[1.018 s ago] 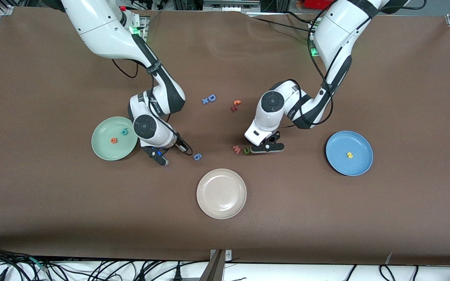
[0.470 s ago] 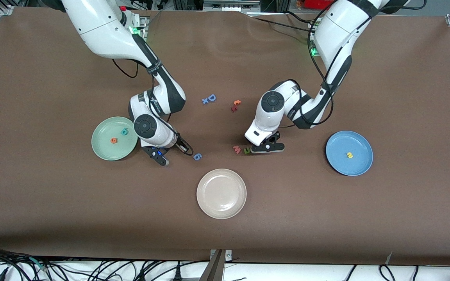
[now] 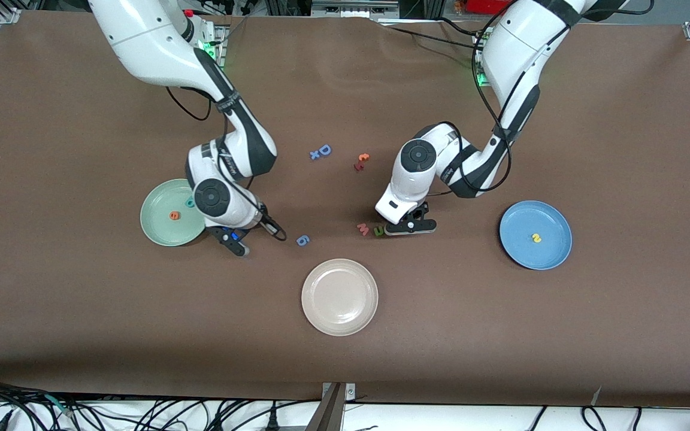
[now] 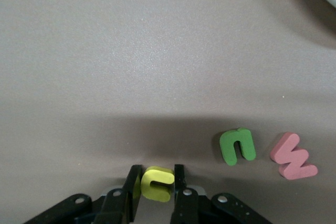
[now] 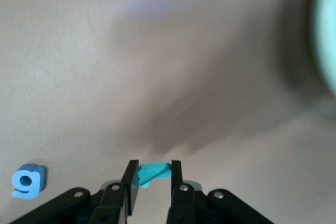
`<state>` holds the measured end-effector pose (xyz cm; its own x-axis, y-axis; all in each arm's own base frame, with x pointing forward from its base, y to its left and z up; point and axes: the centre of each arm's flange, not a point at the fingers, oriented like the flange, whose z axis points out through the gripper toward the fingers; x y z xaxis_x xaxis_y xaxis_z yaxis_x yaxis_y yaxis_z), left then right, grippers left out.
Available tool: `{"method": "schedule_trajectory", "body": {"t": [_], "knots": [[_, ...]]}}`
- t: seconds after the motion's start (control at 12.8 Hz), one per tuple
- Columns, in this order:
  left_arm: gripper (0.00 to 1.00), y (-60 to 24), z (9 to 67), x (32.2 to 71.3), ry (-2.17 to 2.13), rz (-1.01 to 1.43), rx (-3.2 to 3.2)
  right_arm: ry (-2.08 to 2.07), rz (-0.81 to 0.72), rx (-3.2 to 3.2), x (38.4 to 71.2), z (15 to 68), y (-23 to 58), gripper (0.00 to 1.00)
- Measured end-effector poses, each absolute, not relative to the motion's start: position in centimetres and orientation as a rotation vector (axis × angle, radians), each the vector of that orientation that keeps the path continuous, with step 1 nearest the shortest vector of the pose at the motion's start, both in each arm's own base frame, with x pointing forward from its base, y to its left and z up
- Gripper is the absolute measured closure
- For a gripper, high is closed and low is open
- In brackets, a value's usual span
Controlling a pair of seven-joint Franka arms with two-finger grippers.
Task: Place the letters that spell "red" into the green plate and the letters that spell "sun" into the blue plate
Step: 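Lift the r with the right gripper while the left gripper grasps the u, then place the r on the green plate while the left gripper carries the u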
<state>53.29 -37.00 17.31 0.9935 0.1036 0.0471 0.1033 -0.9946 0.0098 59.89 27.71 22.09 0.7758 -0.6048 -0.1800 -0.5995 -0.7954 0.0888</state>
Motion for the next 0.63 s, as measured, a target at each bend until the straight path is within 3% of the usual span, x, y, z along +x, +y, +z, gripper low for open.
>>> {"method": "schedule_trajectory", "body": {"t": [0.31, 0.63], "knots": [[0.71, -37.0, 17.3, 53.3, 0.163, 0.075, 3.129, -0.791, -0.406, 2.904, 62.0, 27.5, 17.2, 0.72], [0.71, -35.8, 18.6, 55.1, 0.209, 0.111, 3.112, -0.643, -0.497, 2.888, 61.8, 25.7, 6.8, 0.72]]}}
